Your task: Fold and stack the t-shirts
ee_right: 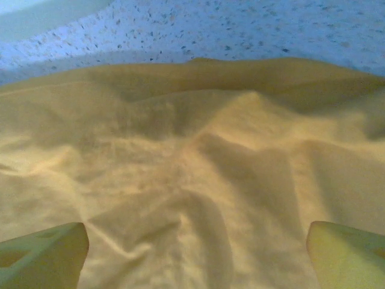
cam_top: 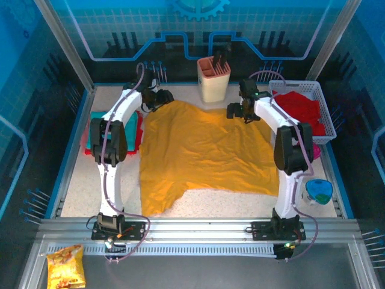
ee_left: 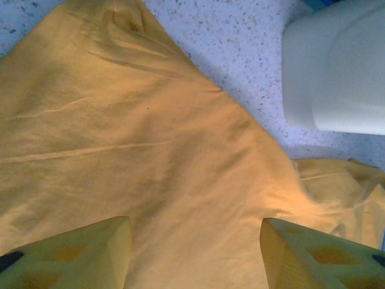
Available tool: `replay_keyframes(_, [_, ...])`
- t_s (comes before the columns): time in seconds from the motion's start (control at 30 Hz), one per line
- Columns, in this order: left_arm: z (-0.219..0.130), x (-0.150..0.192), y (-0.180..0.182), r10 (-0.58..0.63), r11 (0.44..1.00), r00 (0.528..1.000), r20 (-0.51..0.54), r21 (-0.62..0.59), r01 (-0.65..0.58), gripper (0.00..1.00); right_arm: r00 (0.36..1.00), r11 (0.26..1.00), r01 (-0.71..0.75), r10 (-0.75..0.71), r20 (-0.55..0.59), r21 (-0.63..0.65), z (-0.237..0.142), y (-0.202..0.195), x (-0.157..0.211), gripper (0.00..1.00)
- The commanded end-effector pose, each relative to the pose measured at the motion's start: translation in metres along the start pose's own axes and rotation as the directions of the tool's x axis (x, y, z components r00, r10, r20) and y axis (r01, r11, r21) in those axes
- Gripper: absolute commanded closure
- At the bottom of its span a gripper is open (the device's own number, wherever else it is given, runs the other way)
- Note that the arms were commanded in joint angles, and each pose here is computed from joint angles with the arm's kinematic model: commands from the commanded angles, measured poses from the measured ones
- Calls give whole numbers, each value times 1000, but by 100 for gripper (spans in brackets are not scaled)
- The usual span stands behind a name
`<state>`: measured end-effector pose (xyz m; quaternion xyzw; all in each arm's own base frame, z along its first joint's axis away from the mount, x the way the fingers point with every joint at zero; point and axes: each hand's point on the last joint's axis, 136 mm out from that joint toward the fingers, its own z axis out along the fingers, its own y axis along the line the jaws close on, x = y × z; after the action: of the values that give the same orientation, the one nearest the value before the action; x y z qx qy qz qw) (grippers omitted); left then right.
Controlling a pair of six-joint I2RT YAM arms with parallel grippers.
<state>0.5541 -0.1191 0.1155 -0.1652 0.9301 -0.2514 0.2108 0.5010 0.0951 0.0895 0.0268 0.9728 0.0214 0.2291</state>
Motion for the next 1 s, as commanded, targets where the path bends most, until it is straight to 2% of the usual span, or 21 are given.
replay_keyframes(0.0, [0, 9, 2, 4, 1000, 999, -42, 19, -3, 41, 995, 995, 93, -94, -15, -38, 18, 10, -11, 3])
replay_keyframes(0.17, [-6, 23, 2, -7, 999, 998, -68, 44, 10, 42, 986, 977, 167, -166, 16, -131, 37, 36, -29, 1])
replay_keyframes(0.33, [-17, 33, 3, -12, 999, 998, -59, 50, 15, 43, 968, 954, 251, -249, 30, -163, 54, 56, -37, 2])
replay_keyframes(0.47, [-23, 41, 2, -21, 998, 997, -72, 60, 25, 43, 953, 927, 295, -304, -4, -231, 65, 75, -29, 8])
replay_keyframes(0.6, [-28, 47, 4, -24, 998, 997, -71, 60, 29, 44, 928, 878, 357, -373, 9, -318, 66, 101, -16, 12])
replay_keyframes(0.73, [-30, 50, 5, -23, 998, 997, -75, 57, 28, 45, 918, 864, 374, -397, 1, -338, 69, 109, -10, 16])
replay_keyframes(0.83, [-32, 52, 5, -20, 998, 997, -79, 57, 25, 45, 915, 868, 380, -404, -8, -318, 71, 109, -10, 25])
replay_keyframes(0.93, [-34, 53, 6, -23, 998, 997, -76, 56, 27, 45, 911, 875, 393, -412, -9, -283, 71, 107, -9, 45])
replay_keyframes(0.97, [-34, 53, 5, -25, 998, 997, -75, 58, 30, 45, 909, 878, 402, -417, -3, -260, 71, 107, -10, 54])
